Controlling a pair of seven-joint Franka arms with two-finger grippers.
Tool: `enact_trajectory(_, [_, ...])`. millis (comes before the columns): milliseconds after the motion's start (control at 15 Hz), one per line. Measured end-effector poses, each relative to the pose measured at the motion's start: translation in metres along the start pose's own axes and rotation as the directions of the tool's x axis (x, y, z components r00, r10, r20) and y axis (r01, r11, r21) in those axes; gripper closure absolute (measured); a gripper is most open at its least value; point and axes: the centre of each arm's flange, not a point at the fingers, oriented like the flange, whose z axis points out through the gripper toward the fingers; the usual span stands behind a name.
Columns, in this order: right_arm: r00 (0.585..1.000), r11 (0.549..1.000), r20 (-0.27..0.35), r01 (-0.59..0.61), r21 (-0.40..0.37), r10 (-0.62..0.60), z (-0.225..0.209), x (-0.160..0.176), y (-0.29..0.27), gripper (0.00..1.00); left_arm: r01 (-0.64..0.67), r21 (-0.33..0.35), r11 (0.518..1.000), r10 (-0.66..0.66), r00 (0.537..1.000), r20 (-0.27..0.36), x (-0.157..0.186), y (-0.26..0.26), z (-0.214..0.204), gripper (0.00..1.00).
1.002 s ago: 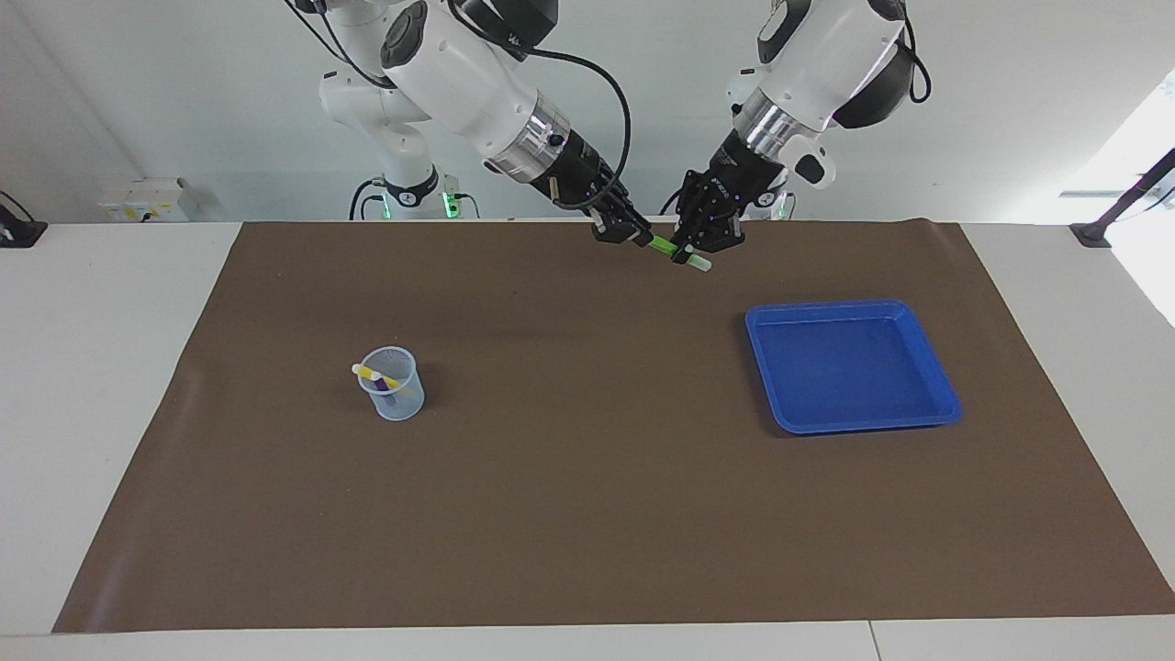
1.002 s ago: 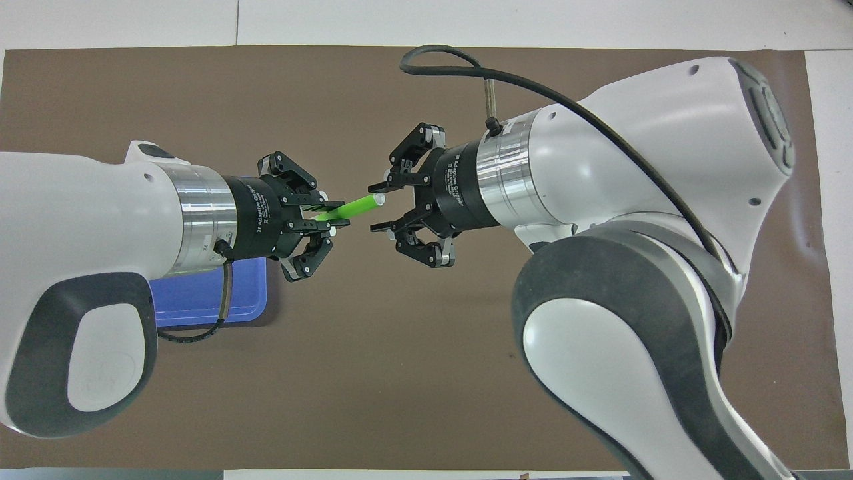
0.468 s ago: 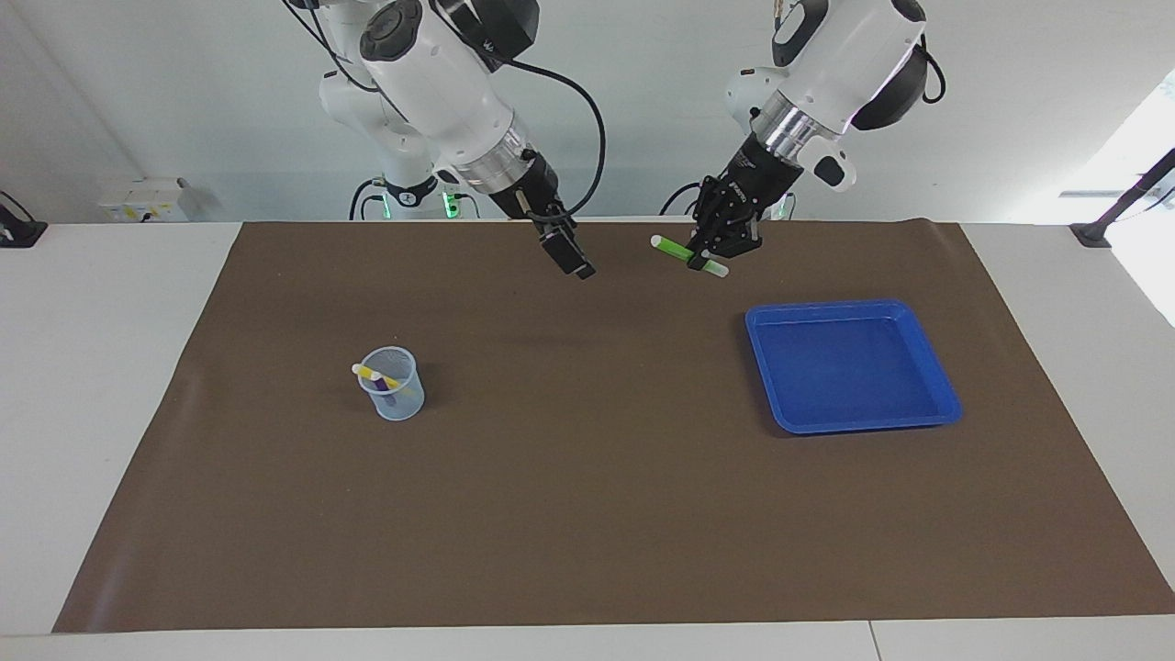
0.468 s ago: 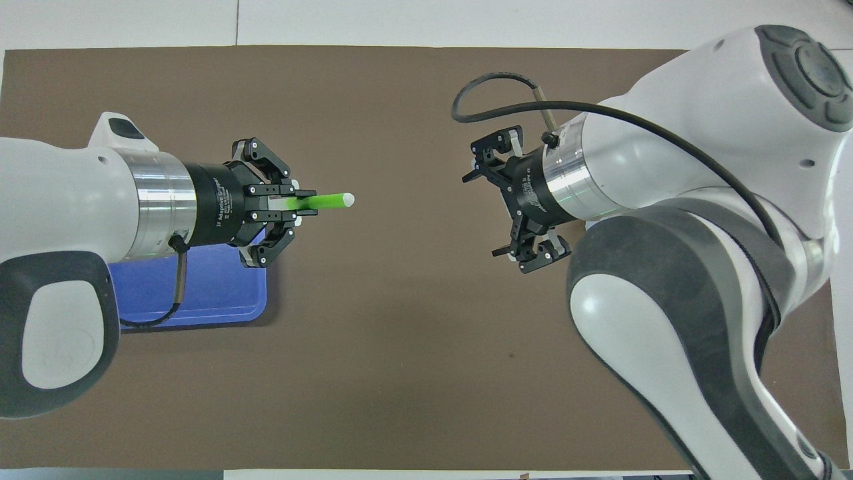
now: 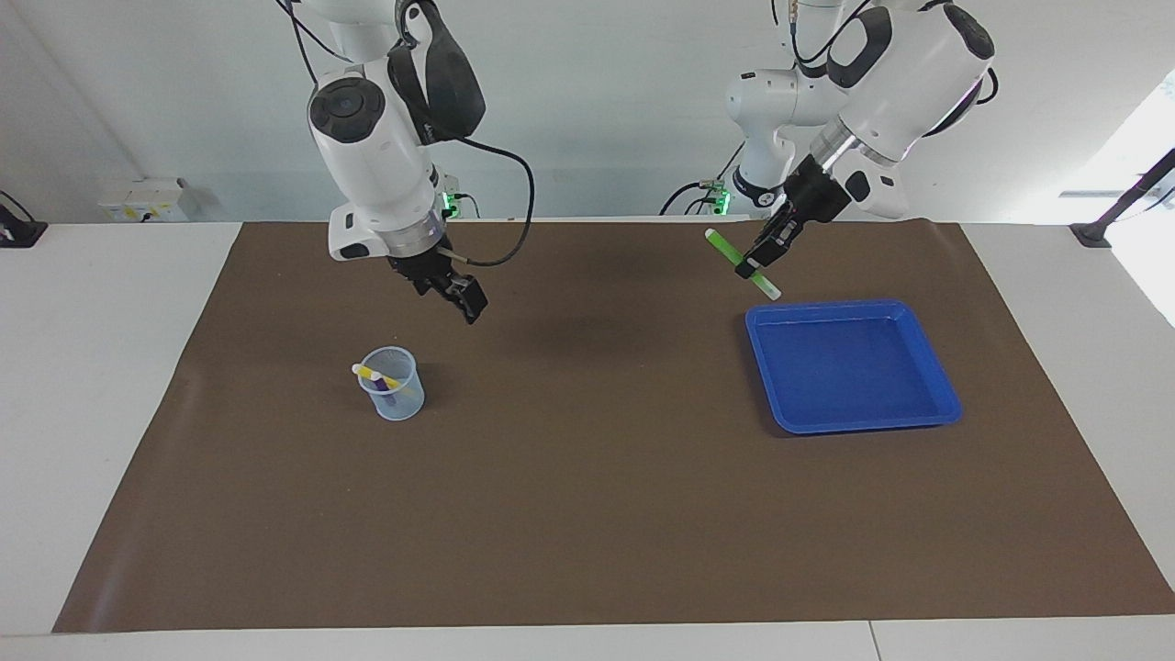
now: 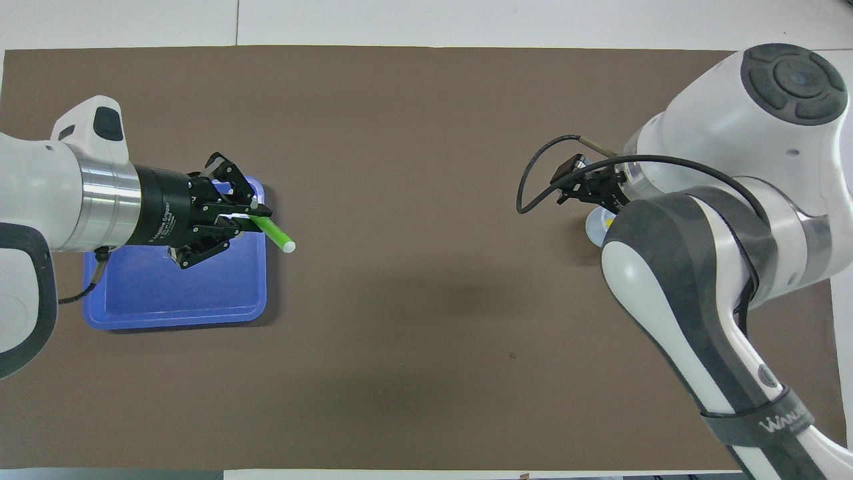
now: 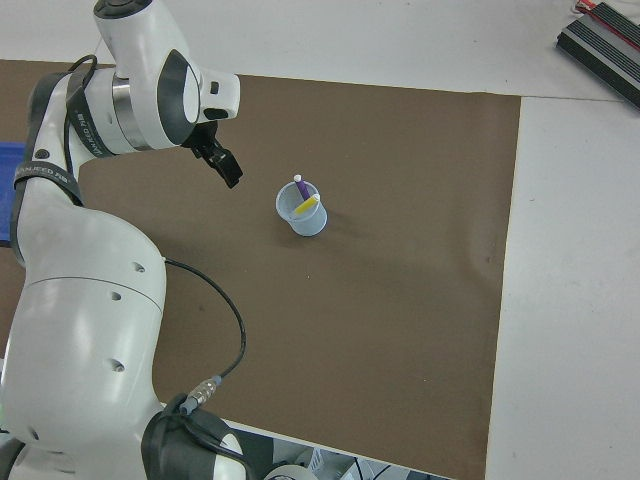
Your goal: Right arm passes pens to left for tray arrangement
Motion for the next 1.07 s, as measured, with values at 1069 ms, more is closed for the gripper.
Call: enact_trajectory(1069, [0.881,0.891,-0.136,0.449,-0.062,-0.453,0.085,0.077,0.067,0.25,-0.649,0.347,0.677,0.67,0.738,0.074,0.166,-0.108,0.18,0.81])
